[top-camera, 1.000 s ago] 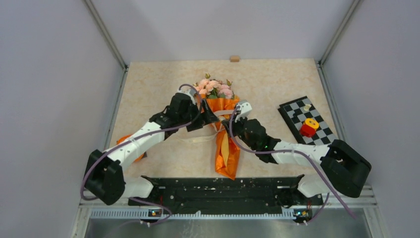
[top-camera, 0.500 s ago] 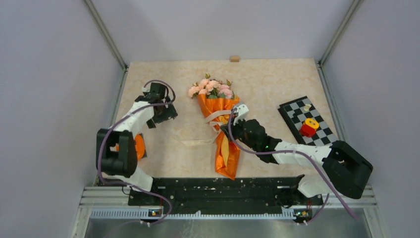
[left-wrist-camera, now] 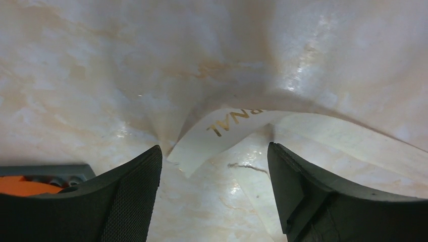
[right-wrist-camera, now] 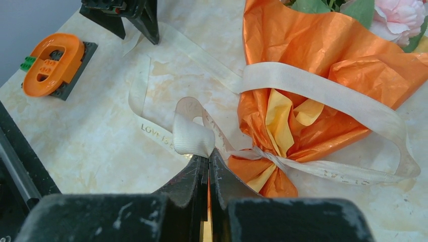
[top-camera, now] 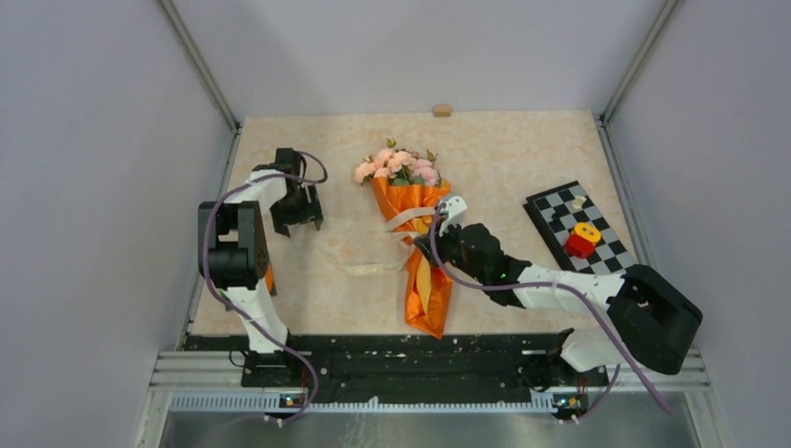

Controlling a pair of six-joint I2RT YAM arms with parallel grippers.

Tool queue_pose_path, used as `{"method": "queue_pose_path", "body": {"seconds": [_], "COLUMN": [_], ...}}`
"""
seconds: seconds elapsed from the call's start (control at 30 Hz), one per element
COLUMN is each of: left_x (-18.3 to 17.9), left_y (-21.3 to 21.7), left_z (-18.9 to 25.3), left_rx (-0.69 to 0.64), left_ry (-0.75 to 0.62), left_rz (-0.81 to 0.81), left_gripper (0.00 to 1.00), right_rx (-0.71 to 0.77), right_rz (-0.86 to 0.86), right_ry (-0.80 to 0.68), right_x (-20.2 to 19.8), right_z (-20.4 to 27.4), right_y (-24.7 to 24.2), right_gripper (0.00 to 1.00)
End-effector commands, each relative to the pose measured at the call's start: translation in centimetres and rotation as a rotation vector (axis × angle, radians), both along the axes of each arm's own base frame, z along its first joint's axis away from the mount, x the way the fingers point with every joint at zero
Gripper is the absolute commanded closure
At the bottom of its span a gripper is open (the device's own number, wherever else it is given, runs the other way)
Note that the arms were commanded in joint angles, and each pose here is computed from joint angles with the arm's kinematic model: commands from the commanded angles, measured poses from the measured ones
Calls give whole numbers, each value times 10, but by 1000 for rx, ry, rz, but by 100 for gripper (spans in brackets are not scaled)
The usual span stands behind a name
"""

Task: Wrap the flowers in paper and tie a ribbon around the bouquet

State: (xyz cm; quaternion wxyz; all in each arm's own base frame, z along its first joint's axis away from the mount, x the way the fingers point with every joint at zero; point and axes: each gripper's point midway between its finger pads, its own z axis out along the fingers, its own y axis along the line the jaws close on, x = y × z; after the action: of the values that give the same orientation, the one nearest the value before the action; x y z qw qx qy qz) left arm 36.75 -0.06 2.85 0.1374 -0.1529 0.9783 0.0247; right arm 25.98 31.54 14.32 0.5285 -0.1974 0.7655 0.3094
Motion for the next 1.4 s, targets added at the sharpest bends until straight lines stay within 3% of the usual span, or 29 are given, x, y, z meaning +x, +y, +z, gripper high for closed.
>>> {"method": "queue_pose_path", "body": {"seconds": [0.0,0.23,0.37,0.57,0.63,0.93,1.07,1.23,1.37], "left_x": [8,18,25,24,26,-3,-32,-61,-86], "left_y": [-22,-19,-6,-3,-3,-7,-11,-45,-107], "left_z": [4,-4,-6,-13,-12,38,65,99,130], "left_rx": [-105,-104,-40,-24,-23,-21,92,36,-111], "left_ry": [-32,-38,-22,-11,-20,-202,-277,-371,-459], "left_rz": [-92,-81,-49,-39,-27,115,233,195,-37], "left_gripper": [21,28,37,77,100,100,100,100,100], "right_rx": [62,71,82,80,81,64,59,35,29], "right_rz": [-33,-64,-67,-77,-81,-178,-222,-255,-276], "right_ry": [-67,-90,-94,-90,-90,-109,-97,-88,-92], "right_x": [16,20,20,21,21,39,47,54,62], "right_z": [39,52,57,56,55,61,59,57,63], "right_y": [0,-9,-9,-10,-11,-18,-19,-21,-18], "right_gripper": [100,100,100,100,100,100,100,100,100]}}
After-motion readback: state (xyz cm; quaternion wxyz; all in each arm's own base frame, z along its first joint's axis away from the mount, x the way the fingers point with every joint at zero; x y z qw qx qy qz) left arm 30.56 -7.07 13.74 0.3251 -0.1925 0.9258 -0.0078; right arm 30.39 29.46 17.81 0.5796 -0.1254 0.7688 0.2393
